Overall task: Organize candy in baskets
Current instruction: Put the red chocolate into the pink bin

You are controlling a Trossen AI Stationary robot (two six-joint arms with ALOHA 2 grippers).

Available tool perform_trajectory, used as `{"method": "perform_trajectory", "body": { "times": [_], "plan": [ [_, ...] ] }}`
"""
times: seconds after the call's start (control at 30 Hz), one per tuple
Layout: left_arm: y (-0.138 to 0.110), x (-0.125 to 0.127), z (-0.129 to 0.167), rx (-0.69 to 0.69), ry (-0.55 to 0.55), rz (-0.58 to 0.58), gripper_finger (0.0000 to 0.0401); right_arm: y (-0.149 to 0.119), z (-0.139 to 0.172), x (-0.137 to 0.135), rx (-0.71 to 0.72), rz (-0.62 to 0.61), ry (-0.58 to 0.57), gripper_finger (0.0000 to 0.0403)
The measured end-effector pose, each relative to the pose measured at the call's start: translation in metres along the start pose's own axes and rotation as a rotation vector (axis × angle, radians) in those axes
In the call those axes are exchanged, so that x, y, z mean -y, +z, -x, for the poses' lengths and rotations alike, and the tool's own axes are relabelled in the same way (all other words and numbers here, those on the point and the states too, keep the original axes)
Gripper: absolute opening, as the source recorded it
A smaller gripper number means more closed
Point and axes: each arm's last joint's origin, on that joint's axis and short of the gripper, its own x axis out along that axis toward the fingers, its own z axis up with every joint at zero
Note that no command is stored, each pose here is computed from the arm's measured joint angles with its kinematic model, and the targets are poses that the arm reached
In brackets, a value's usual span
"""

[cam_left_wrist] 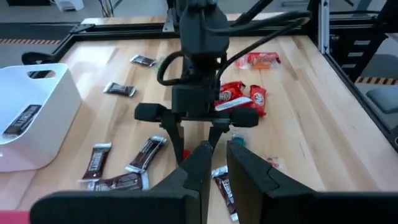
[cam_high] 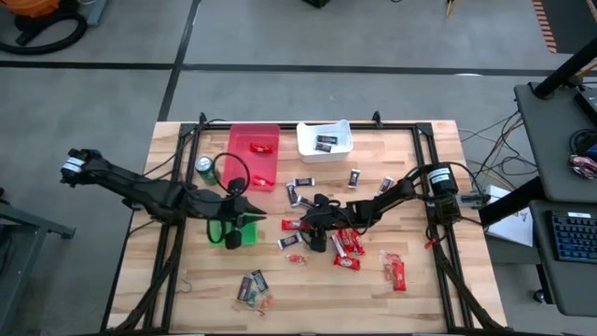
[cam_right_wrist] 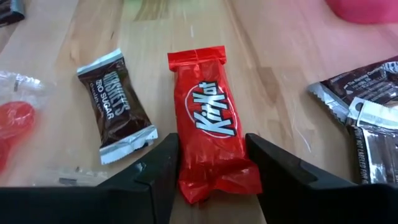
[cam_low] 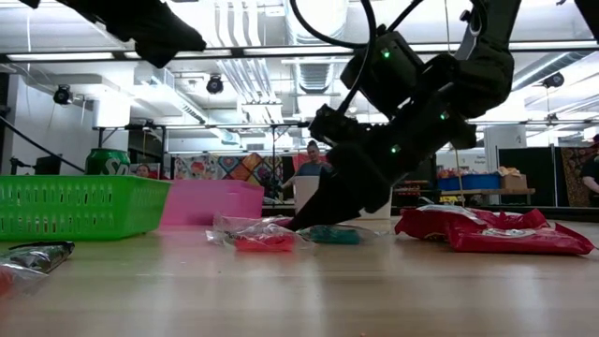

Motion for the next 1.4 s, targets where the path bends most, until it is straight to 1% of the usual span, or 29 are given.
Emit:
{"method": "perform_trajectory", "body": {
  "times": [0.07, 0.13, 0.23, 0.37, 0.47, 0.77, 1.1, 1.27, 1.4],
  "plan": [
    [0.001, -0.001, 0.004, 0.009, -0.001, 0.006, 0.0037, 0.0, 0.0, 0.0, 0.0, -0.001, -0.001, 0.0168],
    [-0.001, -0.002, 0.008, -0.011, 0.002, 0.016, 0.0037, 0.0, -0.001, 0.0, -0.001, 0.0, -0.001, 0.0156],
    [-0.007, -0.004, 0.01, -0.07, 0.011, 0.035, 0.0037, 0.0, -0.001, 0.0, -0.001, 0.003, -0.002, 0.0128],
    [-0.018, -0.005, 0.009, -0.109, 0.019, 0.067, 0.0037, 0.0, -0.001, 0.0, -0.003, 0.011, -0.002, 0.0088],
    [-0.024, -0.005, 0.007, -0.127, 0.024, 0.084, 0.0037, 0.0, -0.001, 0.0, -0.005, 0.014, 0.0, 0.007],
    [-0.025, -0.005, 0.007, -0.13, 0.025, 0.091, 0.0037, 0.01, 0.009, 0.0, 0.005, 0.04, 0.006, 0.0064],
    [-0.028, -0.007, 0.011, -0.163, 0.033, 0.102, 0.0037, 0.04, 0.03, 0.001, 0.123, 0.057, 0.015, 0.0063],
    [-0.029, -0.009, 0.017, -0.175, 0.035, 0.102, 0.0037, 0.055, 0.037, 0.012, 0.171, 0.068, -0.013, 0.0063],
    [-0.028, -0.011, 0.026, -0.162, 0.033, 0.111, 0.0037, 0.074, 0.037, 0.024, 0.195, 0.099, -0.031, 0.0063]
  ]
}}
